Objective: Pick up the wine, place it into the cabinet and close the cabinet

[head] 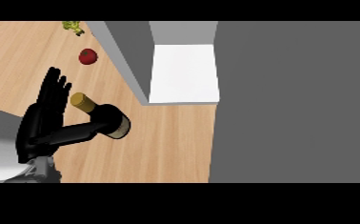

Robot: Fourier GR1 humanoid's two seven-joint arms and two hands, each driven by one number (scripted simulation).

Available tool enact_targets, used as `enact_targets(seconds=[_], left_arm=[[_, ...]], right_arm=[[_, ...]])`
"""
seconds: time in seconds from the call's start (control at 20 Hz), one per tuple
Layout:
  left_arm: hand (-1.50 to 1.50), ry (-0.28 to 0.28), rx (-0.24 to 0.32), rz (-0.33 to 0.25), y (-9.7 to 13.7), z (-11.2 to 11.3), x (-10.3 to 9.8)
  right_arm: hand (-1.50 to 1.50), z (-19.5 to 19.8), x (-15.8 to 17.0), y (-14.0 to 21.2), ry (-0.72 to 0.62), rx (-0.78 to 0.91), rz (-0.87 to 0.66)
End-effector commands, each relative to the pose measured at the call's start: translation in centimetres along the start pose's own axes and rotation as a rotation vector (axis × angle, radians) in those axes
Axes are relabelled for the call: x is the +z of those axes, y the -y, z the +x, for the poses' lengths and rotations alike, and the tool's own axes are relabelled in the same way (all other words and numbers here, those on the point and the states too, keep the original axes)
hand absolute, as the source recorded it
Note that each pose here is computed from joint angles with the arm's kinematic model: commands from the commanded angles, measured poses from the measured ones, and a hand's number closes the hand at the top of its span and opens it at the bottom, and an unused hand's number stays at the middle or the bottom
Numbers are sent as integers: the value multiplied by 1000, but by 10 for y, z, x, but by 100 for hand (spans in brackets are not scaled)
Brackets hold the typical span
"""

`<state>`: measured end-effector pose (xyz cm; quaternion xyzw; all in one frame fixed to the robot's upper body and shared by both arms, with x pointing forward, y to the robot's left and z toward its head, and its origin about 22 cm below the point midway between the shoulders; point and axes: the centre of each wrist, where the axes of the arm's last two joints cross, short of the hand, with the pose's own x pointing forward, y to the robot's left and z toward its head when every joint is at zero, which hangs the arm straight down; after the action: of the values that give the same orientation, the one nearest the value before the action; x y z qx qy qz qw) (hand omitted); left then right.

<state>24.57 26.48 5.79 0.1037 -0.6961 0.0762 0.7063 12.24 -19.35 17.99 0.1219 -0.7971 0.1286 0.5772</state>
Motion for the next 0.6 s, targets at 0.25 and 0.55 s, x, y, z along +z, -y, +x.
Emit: enact_targets(seconds=[0.25, 0.55], left_arm=[[-150, -54, -8, 25, -25, -47, -16], [-150, -77, -7, 22, -23, -65, -25]], right_arm=[[-150, 51, 36, -6, 98, -28, 28], [-150, 50, 38, -4, 83, -20, 5]])
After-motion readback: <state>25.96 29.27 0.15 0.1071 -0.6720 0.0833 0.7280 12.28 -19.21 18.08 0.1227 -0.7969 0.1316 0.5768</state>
